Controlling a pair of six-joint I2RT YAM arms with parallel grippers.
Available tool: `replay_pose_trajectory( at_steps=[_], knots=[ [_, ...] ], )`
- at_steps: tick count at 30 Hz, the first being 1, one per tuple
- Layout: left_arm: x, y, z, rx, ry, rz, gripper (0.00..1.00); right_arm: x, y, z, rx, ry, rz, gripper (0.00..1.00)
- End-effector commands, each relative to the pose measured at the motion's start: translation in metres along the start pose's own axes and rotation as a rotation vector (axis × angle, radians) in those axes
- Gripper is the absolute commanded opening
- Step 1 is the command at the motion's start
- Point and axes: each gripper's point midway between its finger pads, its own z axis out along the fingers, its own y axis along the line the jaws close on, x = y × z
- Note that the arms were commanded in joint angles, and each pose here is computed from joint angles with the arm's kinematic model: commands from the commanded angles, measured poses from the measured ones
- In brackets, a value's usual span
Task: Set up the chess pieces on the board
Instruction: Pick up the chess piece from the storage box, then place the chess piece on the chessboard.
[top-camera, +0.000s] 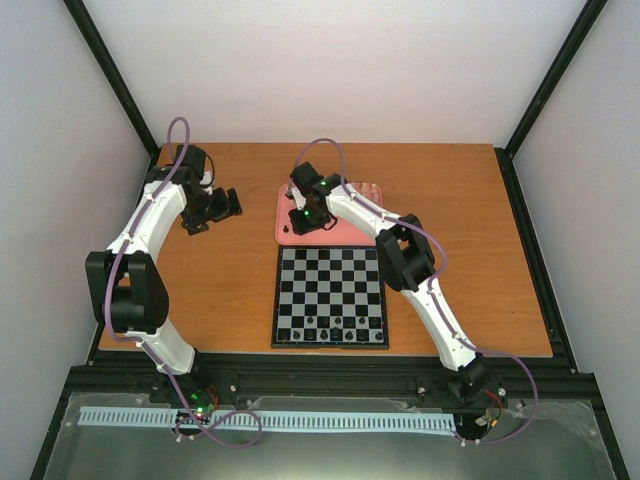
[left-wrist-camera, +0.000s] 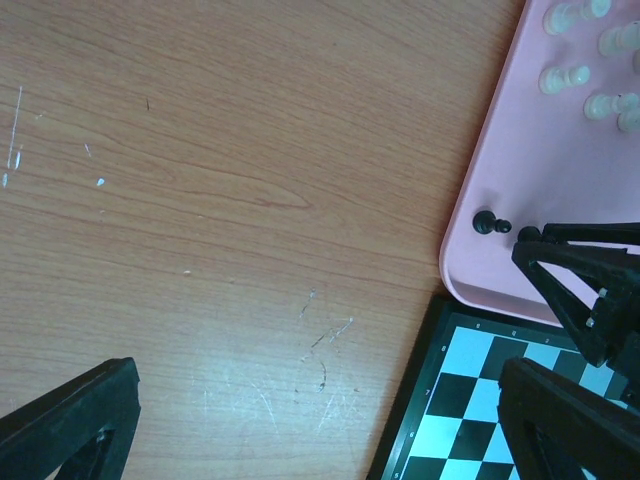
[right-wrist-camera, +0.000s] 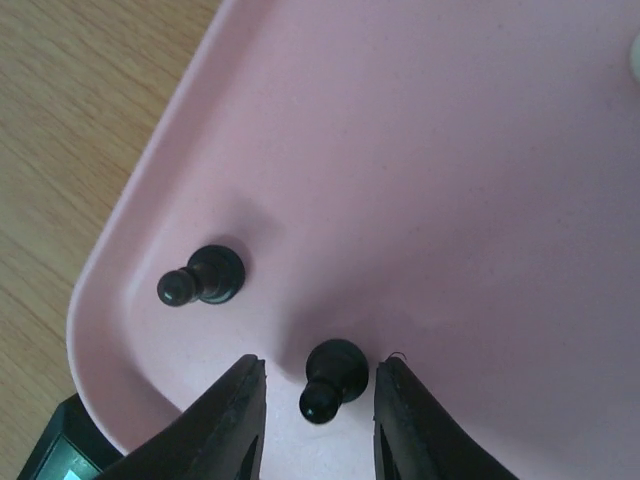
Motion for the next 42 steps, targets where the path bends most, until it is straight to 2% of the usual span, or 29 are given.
replay_pose_trajectory(
  at_steps=[1, 6, 16, 22, 29, 34, 42],
  knots=[
    [-0.009, -0.006, -0.006, 0.003, -0.020, 0.023, 1.00, -0.009, 0.002, -0.002, 0.000, -0.022, -0.005, 0.30],
    [-0.009, -0.006, -0.004, 0.002, -0.015, 0.024, 1.00, -0.008, 0.001, 0.000, -0.001, -0.017, -0.001, 0.25],
    [-0.008, -0.006, -0.003, 0.005, -0.009, 0.026, 1.00, -0.007, -0.001, 0.002, 0.010, -0.012, 0.000, 0.05],
    [-0.008, -0.007, -0.005, 0.010, -0.013, 0.027, 1.00, -0.012, 0.001, -0.010, 0.015, -0.031, -0.013, 0.04],
    [-0.008, -0.009, -0.008, 0.020, -0.019, 0.028, 1.00, -0.015, 0.024, -0.065, 0.014, -0.090, -0.064, 0.03],
    [-0.008, -0.011, -0.010, 0.027, -0.022, 0.030, 1.00, 0.022, 0.056, -0.096, 0.031, -0.046, -0.134, 0.03],
    [-0.007, -0.008, -0.010, 0.018, -0.027, 0.026, 1.00, 0.120, 0.121, -0.109, 0.010, 0.088, -0.243, 0.03]
  ],
)
